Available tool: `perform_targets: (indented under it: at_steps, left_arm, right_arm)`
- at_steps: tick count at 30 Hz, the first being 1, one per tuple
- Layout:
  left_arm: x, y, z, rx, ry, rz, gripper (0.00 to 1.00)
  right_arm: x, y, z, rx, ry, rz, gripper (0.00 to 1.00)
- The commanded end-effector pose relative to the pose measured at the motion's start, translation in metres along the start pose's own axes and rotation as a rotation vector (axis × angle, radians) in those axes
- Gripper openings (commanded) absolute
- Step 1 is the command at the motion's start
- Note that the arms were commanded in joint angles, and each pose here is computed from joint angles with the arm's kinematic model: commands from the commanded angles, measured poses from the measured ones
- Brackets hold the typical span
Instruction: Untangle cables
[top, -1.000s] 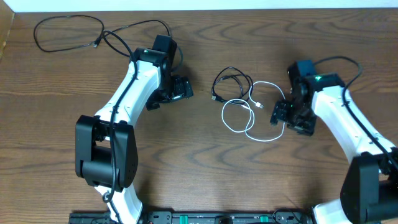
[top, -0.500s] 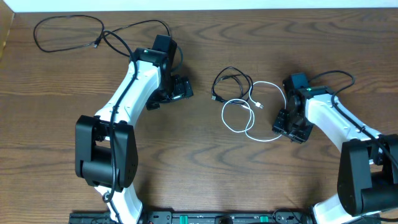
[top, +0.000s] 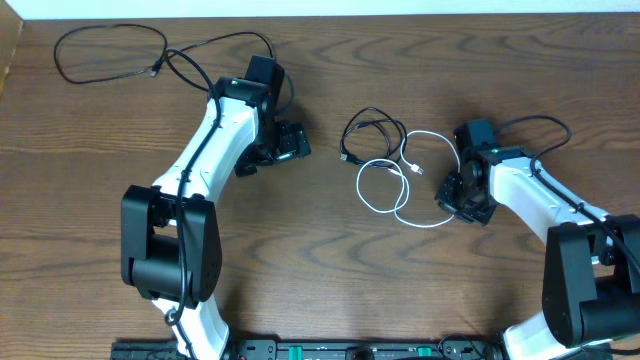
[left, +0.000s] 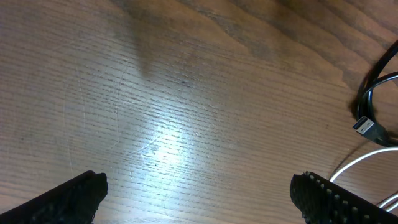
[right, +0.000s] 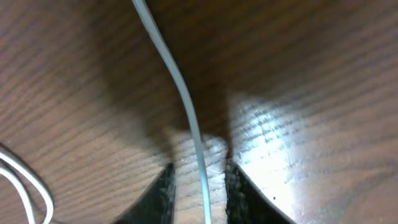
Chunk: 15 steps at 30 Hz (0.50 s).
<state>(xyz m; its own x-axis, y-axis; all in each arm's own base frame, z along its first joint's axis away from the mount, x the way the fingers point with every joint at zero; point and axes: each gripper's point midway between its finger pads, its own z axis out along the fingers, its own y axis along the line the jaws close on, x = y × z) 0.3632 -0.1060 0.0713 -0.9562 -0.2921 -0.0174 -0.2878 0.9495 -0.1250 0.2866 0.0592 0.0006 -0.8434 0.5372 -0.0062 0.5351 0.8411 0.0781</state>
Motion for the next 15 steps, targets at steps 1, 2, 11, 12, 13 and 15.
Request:
perform_targets:
  at_steps: [1, 2, 11, 12, 13, 15]
  left_arm:
    - [0.0, 0.002, -0.002, -0.006, -0.007, -0.003, 1.0]
    - [0.0, 0.002, -0.002, -0.006, -0.007, -0.003, 1.0]
    - [0.0, 0.002, -0.002, -0.006, -0.007, -0.003, 1.0]
    - [0.0, 0.002, -0.002, -0.006, -0.007, -0.003, 1.0]
    - [0.0, 0.002, -0.002, -0.006, -0.007, -0.003, 1.0]
    - [0.0, 0.002, -0.002, -0.006, -0.007, -0.002, 1.0]
  right_arm:
    - [-0.004, -0.002, 0.003, 0.013, -0.013, 0.005, 0.06]
    - [-0.006, -0.002, 0.003, 0.017, -0.021, 0.005, 0.01]
    - [-0.053, 0.039, -0.109, -0.041, -0.181, -0.141, 0.01]
    - [-0.057, 0.046, -0.13, -0.068, -0.215, -0.161, 0.01]
    - [-0.06, 0.053, -0.149, -0.098, -0.25, -0.181, 0.01]
    - [-0.064, 0.066, -0.194, -0.17, -0.339, -0.232, 0.01]
